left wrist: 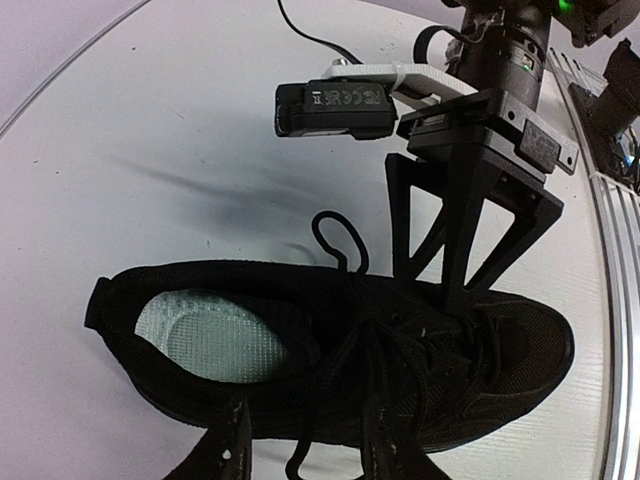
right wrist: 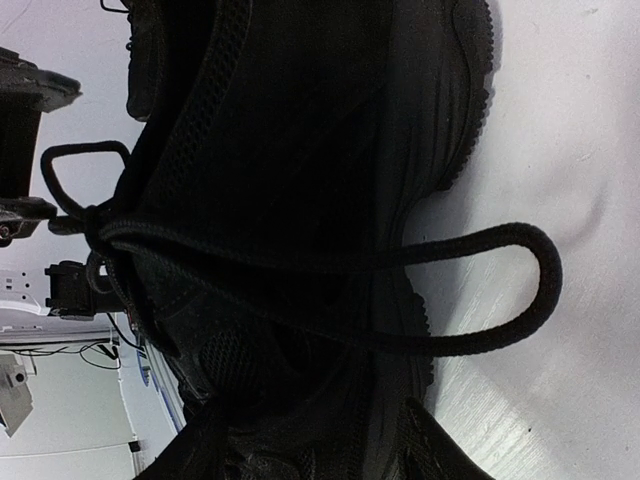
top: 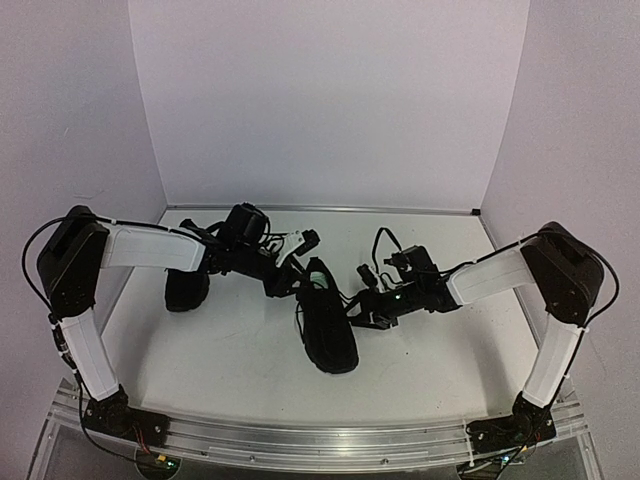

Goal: Tie the shoes

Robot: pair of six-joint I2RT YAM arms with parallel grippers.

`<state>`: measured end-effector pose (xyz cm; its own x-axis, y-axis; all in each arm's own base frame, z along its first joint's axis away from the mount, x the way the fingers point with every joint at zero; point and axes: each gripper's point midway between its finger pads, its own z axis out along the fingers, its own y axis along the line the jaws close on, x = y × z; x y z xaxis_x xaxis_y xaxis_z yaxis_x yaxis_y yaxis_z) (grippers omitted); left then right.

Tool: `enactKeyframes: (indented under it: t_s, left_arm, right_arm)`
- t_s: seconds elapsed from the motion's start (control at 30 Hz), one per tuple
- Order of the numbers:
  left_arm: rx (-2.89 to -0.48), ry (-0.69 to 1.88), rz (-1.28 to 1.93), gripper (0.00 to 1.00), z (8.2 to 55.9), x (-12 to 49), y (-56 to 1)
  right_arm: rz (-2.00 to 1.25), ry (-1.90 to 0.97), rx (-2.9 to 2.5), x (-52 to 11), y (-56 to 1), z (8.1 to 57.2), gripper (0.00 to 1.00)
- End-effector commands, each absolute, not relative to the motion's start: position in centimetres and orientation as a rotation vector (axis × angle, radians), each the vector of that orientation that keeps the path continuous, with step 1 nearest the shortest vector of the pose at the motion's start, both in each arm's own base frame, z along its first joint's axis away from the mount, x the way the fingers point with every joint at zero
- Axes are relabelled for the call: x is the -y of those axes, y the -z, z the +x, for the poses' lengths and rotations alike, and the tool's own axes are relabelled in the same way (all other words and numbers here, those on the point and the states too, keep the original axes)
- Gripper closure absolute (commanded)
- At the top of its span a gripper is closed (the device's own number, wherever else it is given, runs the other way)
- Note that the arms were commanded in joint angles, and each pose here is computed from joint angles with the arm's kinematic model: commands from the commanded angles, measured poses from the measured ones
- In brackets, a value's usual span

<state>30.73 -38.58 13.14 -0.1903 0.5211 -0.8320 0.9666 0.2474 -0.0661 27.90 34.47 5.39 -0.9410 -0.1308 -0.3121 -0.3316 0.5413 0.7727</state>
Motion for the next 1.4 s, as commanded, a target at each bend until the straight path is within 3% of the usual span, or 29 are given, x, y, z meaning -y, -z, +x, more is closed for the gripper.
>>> enactKeyframes:
  t_s: [0.0, 0.17, 0.7, 0.73, 0.9, 0.97, 1.37]
  left_arm:
    - [-1.778, 0.826, 1.385, 0.73, 31.1, 39.5, -14.2]
    - [-1.759, 0.788, 1.326, 0.99, 31.9, 39.2, -15.4]
    - [-1.753, 0.636, 1.171, 1.0, 34.6, 37.7, -17.8]
    - [-1.75, 0.635, 1.196, 0.98, 34.4, 37.8, -17.7]
    - [-1.667, 0.639, 1.22, 0.68, 33.0, 37.3, -19.0]
    - [-1.619, 0.627, 1.218, 0.63, 32.3, 36.8, -20.1]
    - [-1.494, 0.506, 1.505, 0.6, 28.1, 39.3, -18.3]
  right_arm:
    - [-0.403, -1.316, -2.555, -35.0, -5.1, 28.5, 0.46]
    - [-0.392, -1.293, -2.576, -34.8, -4.4, 28.5, 0.47]
    - [-0.352, -1.256, -2.625, -34.1, -2.7, 28.1, 0.6]
    - [-0.352, -1.261, -2.624, -34.2, -2.8, 28.1, 0.6]
    - [-0.376, -1.285, -2.602, -34.7, -3.7, 28.0, 0.59]
    - [-0.378, -1.292, -2.597, -34.8, -4.0, 28.0, 0.59]
    - [-0.385, -1.298, -2.598, -35.1, -4.0, 27.8, 0.59]
